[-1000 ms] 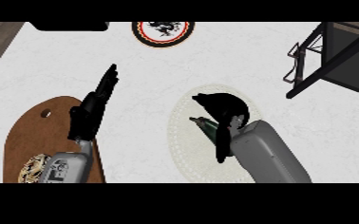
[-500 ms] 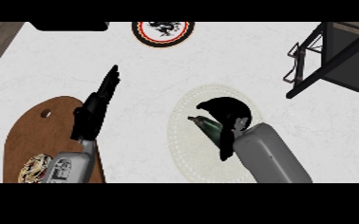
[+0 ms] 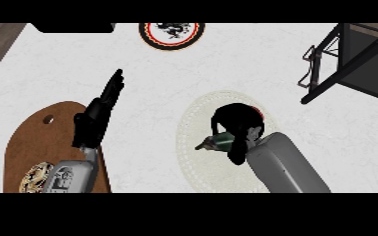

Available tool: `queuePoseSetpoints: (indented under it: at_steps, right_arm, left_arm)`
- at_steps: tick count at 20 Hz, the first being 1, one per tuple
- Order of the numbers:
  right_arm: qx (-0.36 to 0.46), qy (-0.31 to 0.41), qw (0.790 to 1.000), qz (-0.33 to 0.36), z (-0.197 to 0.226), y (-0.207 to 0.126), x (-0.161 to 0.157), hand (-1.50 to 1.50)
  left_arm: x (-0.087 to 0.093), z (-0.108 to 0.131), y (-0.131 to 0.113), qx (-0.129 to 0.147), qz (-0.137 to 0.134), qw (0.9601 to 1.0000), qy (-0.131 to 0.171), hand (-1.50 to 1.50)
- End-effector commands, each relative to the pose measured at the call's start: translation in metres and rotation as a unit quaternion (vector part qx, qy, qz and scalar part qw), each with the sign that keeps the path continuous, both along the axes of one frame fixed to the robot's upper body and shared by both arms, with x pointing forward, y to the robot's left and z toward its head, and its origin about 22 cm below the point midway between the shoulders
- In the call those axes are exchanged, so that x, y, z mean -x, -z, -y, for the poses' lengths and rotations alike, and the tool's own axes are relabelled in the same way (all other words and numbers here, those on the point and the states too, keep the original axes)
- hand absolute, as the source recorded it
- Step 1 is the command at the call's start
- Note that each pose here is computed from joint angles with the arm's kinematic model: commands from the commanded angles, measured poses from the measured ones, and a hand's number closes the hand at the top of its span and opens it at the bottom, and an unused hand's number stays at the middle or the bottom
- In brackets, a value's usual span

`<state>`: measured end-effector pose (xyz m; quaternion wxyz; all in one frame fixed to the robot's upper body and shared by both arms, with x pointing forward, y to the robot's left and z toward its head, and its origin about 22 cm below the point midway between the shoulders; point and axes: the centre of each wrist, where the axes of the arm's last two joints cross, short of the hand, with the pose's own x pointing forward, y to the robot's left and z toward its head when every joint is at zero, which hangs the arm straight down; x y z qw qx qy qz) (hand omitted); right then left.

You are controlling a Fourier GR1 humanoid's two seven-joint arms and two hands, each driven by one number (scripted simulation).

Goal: Pick the eggplant from the placemat and place it in the tiered shelf

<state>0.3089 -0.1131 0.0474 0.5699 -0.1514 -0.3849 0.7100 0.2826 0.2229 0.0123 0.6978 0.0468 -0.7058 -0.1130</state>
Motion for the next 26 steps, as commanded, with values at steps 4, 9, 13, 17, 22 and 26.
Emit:
queuePoseSetpoints:
  at_steps: [4, 9, 13, 17, 22, 26]
  right_arm:
    - [-0.022, 0.215, 0.973, 0.081, 0.007, -0.003, 0.001, 1.5]
    - [-0.05, 0.44, 0.88, 0.175, 0.036, -0.024, 0.006, 1.5]
    - [-0.117, 0.482, 0.836, 0.233, 0.021, -0.035, 0.021, 1.5]
    - [-0.242, 0.503, 0.774, 0.299, 0.008, -0.081, 0.042, 1.5]
    - [-0.253, 0.508, 0.735, 0.37, -0.013, -0.122, 0.07, 1.5]
    - [-0.248, 0.524, 0.705, 0.408, -0.012, -0.15, 0.088, 1.5]
  left_arm:
    - [-0.002, 0.003, -0.001, 0.004, 0.0, 0.9999, -0.01, 0.0]
    - [0.003, -0.013, 0.002, -0.005, -0.002, 0.9999, -0.014, 0.0]
    - [0.009, 0.003, 0.012, -0.005, -0.002, 1.0, -0.004, 0.0]
    - [0.006, 0.006, 0.003, -0.001, -0.004, 1.0, -0.001, 0.0]
    - [-0.004, -0.007, -0.011, -0.007, -0.007, 0.9999, -0.001, 0.0]
    - [0.001, 0.009, -0.002, 0.001, -0.005, 1.0, -0.007, 0.0]
